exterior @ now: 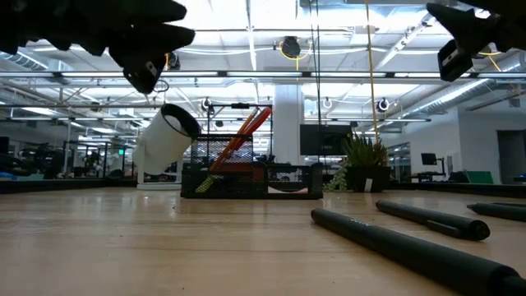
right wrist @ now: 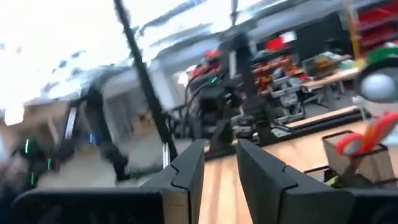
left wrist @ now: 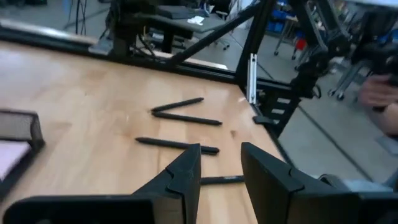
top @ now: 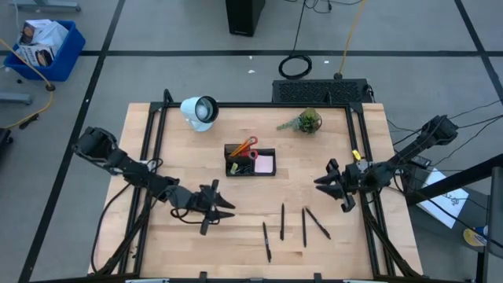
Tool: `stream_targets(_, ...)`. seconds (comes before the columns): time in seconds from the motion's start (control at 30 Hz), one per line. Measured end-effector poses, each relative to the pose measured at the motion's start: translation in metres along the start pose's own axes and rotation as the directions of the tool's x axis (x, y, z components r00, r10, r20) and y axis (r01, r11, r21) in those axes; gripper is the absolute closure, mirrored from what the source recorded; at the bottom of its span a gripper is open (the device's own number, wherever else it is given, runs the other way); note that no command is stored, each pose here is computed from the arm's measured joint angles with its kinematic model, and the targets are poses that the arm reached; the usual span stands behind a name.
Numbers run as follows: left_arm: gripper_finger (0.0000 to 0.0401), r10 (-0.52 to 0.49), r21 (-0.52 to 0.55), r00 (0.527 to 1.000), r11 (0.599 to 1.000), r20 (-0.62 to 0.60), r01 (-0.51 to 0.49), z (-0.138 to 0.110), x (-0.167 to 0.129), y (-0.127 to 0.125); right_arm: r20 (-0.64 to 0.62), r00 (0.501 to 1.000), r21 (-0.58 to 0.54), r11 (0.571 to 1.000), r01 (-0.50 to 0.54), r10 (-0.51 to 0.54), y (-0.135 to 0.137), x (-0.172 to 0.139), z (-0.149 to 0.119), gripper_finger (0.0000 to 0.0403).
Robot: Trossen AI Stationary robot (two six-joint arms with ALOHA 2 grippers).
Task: Pick and place office supplies into organizer
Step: Put the black pen into the black desk organizer
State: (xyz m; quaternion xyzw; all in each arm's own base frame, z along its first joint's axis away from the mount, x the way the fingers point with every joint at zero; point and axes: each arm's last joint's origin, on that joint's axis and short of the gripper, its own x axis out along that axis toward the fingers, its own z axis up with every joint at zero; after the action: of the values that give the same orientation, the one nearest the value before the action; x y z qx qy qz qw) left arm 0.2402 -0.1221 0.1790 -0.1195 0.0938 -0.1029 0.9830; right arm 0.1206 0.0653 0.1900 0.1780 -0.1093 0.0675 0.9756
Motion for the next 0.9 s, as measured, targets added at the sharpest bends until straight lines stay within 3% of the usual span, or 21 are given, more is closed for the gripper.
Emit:
stream_targets(0.2,0.0284,0.004,0.074,1.000,0.997,0.029,-0.006,0.000,-0.005,-0.003,-0.005,1.000,0.105,0.994,0.023,-0.023,-0.001,0.000,-0.001,0.0314)
stream_targets(0.33,0.0284,0.009,0.110,0.997,0.994,0.083,-0.018,0.002,-0.022,0.002,-0.099,0.995,0.055,0.998,-0.018,0.024,0.002,-0.001,-0.010,0.0314)
stream_targets(0.5,0.0284,0.006,0.167,0.994,0.986,0.110,-0.025,-0.006,-0.060,0.016,-0.207,0.968,-0.081,0.989,0.127,-0.141,0.002,0.001,-0.024,0.0314)
stream_targets(0.9,0.0284,0.016,0.137,0.980,0.990,0.199,-0.044,-0.025,-0.112,0.041,-0.271,0.917,-0.239,0.943,0.231,-0.293,0.038,0.033,-0.013,0.0314)
